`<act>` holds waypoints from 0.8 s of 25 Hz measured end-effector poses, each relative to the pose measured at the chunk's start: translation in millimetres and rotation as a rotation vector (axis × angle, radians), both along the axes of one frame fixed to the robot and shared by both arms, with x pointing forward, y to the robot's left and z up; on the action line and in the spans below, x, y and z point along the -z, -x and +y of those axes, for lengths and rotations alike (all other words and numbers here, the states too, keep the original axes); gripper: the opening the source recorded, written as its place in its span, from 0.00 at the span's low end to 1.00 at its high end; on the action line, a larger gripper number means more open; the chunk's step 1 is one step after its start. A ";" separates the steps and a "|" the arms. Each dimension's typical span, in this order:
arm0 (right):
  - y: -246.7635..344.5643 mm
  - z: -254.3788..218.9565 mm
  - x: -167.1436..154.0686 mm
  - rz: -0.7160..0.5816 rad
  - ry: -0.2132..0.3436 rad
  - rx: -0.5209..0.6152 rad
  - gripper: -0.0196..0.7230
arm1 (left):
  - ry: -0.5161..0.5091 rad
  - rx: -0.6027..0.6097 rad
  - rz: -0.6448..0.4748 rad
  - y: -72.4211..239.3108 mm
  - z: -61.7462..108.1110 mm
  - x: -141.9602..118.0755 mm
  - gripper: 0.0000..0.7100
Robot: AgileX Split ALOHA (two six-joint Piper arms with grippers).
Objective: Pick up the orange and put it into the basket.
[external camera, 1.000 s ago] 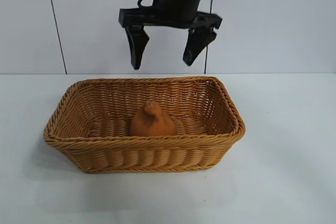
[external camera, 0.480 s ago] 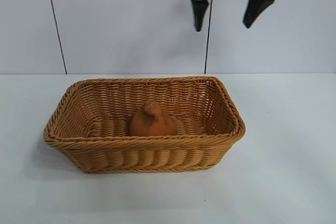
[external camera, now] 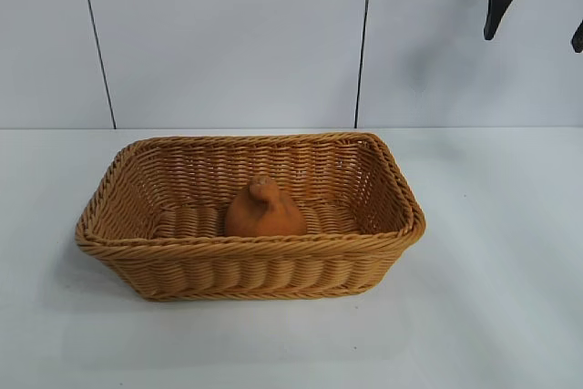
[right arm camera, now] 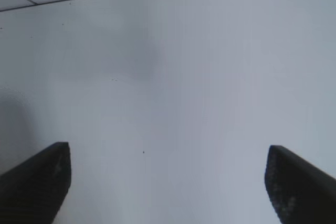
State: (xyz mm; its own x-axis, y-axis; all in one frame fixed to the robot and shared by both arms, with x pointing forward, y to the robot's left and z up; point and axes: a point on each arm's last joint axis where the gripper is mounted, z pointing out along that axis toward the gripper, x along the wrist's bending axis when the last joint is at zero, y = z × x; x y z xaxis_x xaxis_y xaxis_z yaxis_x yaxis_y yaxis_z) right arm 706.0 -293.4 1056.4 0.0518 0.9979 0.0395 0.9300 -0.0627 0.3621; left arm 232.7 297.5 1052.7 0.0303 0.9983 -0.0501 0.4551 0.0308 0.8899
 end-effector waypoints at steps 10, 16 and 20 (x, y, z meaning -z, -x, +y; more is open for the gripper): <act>81.3 -4.2 7.0 0.177 0.057 -0.033 0.95 | 0.000 0.000 -0.001 0.0 0.0 -0.1 0.82; 194.7 -2.7 3.1 0.263 0.031 -0.057 0.95 | 0.000 0.000 -0.001 0.0 0.0 -0.1 0.82; 262.6 -2.4 -1.7 0.223 0.022 -0.056 0.95 | 0.000 0.000 -0.001 0.0 0.0 -0.1 0.82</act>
State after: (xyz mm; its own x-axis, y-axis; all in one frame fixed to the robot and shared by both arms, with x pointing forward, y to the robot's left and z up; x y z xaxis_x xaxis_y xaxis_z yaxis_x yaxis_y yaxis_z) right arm 443.4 -295.7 1058.1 0.0012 0.9999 0.0120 0.9890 -0.0030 0.1481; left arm 232.7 297.5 1052.8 0.0304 0.9983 -0.0499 0.4541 0.0306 0.8904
